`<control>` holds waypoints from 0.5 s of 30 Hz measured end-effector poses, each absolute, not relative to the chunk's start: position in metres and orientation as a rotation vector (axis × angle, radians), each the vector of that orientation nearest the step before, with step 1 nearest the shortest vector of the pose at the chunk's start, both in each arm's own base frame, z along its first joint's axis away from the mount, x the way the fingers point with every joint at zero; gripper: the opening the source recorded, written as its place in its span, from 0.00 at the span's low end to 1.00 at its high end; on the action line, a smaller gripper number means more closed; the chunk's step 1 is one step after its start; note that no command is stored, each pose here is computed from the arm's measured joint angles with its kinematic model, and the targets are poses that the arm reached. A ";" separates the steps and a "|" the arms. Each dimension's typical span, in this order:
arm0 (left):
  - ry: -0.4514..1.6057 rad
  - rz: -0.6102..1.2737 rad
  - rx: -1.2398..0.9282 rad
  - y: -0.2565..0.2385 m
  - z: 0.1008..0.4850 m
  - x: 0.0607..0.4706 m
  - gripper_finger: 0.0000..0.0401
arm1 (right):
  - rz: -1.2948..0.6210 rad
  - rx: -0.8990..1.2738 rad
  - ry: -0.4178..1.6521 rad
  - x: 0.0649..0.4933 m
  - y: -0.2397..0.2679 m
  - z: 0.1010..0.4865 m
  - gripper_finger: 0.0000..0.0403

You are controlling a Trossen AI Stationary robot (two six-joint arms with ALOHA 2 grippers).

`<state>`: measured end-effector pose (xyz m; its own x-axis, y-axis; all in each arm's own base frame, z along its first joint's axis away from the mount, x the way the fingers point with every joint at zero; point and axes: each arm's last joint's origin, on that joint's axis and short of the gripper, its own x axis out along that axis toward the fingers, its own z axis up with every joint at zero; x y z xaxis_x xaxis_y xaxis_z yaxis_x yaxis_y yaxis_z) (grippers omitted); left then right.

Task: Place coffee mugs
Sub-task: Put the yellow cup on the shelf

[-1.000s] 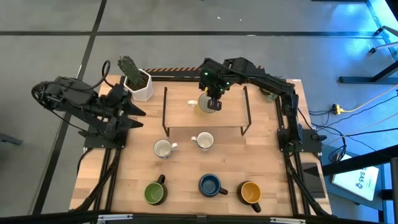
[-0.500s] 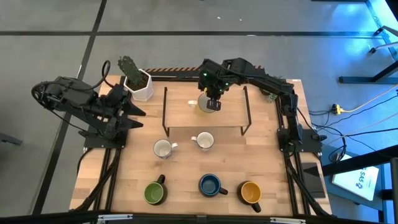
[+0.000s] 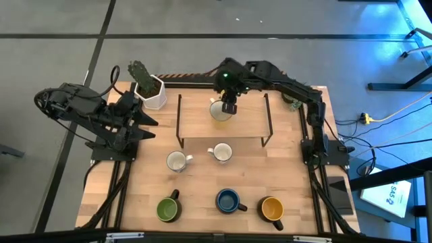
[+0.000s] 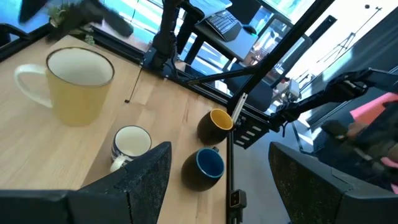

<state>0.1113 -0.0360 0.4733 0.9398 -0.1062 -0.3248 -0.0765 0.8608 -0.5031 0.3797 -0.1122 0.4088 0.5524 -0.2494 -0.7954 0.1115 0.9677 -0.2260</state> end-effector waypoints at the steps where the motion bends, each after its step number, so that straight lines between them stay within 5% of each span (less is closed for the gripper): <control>1: 0.351 -0.017 -0.534 -0.036 0.474 0.111 0.65 | -0.220 -0.157 0.940 0.375 -0.111 0.416 0.35; 15: 0.317 0.008 -0.535 -0.032 0.476 0.103 0.65 | -0.243 -0.203 1.227 0.349 -0.037 0.405 0.17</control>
<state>0.1026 -0.0315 0.4756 0.9513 -0.0744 -0.2991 -0.0898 0.8615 -0.4998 0.3492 -0.0372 0.4049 0.3172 -0.2918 -0.9024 0.0748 0.9562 -0.2830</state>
